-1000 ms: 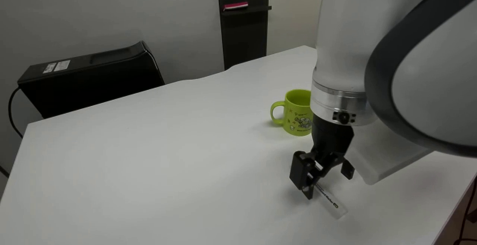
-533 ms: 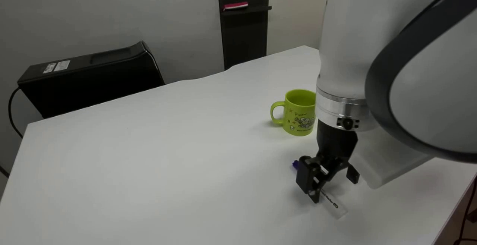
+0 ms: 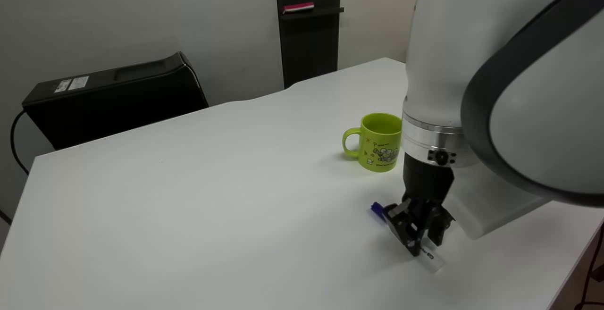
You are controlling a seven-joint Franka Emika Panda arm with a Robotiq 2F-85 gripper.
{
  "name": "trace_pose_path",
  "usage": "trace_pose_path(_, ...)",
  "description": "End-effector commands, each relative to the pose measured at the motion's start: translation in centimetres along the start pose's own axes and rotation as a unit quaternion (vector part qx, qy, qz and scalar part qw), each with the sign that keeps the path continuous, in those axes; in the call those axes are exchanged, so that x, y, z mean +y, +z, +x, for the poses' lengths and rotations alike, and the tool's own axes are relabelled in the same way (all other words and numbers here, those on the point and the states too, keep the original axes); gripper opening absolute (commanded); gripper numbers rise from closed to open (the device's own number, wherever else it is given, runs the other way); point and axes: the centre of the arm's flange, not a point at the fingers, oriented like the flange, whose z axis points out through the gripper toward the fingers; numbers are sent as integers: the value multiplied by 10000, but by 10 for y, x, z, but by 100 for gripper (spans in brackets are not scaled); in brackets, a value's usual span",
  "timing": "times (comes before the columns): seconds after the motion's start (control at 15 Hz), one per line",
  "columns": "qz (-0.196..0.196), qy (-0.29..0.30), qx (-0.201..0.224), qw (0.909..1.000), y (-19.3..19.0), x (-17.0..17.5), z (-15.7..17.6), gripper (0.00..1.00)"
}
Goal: Put the blue marker inside the yellow mug
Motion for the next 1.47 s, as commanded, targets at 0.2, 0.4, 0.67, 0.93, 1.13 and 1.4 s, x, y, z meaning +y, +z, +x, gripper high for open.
trace_pose_path(0.2, 50, 200, -94, 9997, -10, 10, 5, 0)
trace_pose_path(0.4, 3, 251, -122, 9996, -20, 13, 8, 4)
trace_pose_path(0.67, 10, 235, -89, 9997, -56, 12, 19, 4)
trace_pose_path(0.93, 278, 325, -357, 9984, -109, 15, 37, 4)
trace_pose_path(1.13, 581, 473, -887, 9932, -144, 25, 55, 4)
trace_pose_path(1.4, 899, 682, -1503, 9822, -183, 44, 84, 4)
